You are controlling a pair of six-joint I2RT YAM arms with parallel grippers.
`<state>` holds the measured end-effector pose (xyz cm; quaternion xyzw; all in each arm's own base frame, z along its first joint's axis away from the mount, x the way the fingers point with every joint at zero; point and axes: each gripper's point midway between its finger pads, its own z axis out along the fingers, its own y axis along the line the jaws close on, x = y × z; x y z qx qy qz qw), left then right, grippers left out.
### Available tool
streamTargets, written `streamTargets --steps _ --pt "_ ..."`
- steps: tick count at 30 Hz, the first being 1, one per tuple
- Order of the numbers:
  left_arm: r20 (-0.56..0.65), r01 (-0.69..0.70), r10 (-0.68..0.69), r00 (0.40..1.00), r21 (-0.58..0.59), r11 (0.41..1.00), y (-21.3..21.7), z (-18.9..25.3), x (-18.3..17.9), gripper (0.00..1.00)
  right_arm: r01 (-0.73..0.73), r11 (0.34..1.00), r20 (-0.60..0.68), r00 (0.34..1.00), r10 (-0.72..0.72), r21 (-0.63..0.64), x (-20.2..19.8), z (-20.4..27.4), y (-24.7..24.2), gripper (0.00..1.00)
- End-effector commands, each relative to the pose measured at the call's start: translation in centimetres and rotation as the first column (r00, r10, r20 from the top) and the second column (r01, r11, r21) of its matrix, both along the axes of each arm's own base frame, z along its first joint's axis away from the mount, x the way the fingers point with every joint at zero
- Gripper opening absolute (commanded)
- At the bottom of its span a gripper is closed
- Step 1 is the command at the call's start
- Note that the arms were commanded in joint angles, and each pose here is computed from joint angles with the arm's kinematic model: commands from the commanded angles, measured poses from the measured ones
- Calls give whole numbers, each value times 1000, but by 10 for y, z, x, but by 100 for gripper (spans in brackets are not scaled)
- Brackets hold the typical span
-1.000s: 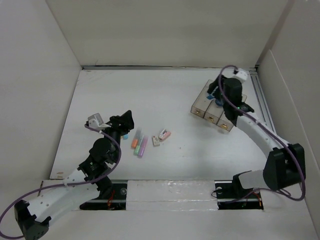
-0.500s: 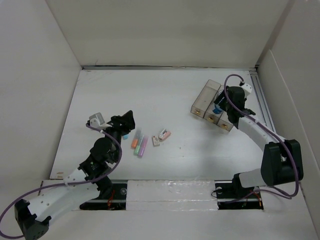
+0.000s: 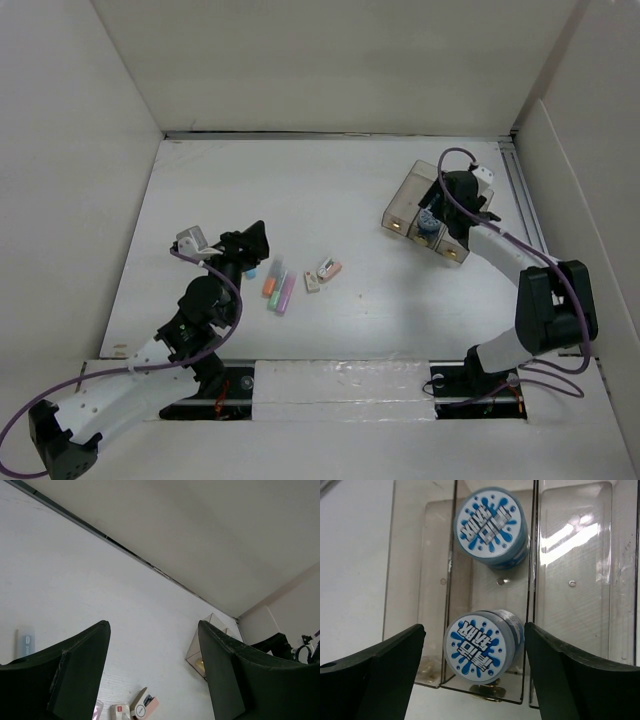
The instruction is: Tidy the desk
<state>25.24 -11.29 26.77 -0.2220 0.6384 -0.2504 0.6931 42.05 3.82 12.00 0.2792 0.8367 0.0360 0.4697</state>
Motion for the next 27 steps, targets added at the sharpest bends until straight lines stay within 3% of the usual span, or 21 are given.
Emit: streamTargets --steps 1,6,9,10,13,15,17,21,22,27 --pt "50 11 -8 999 -54 999 1 20 -3 67 -9 1000 150 989 9 -2 13 60 13 87" --pt "49 9 -7 999 -53 999 2 21 -4 67 -65 996 204 976 75 -53 3 88 42 92" --pt "47 0 2 999 -51 999 3 19 -3 67 -220 974 230 946 227 -56 -10 97 89 48" --pt "45 -3 5 999 -51 999 4 19 -3 67 -344 939 226 913 341 -26 -22 93 124 25" --pt "47 -10 13 999 -58 998 6 20 -4 67 -549 836 221 817 532 16 -50 85 185 10" --pt "46 -25 28 999 -63 998 10 19 -4 67 -654 756 175 746 642 16 -82 68 230 12" --pt "47 -27 31 998 -68 997 11 20 -5 67 -727 686 122 684 719 31 -112 45 265 28" --pt "58 -23 27 998 -72 997 11 19 -6 67 -788 610 -17 611 791 80 -153 -2 302 60" --pt "52 -25 28 998 -67 997 11 18 -5 67 -791 605 -38 604 796 94 -158 -11 306 71" --pt "50 -28 31 998 -67 997 11 20 -5 67 -771 622 -79 617 783 135 -157 -38 318 83"
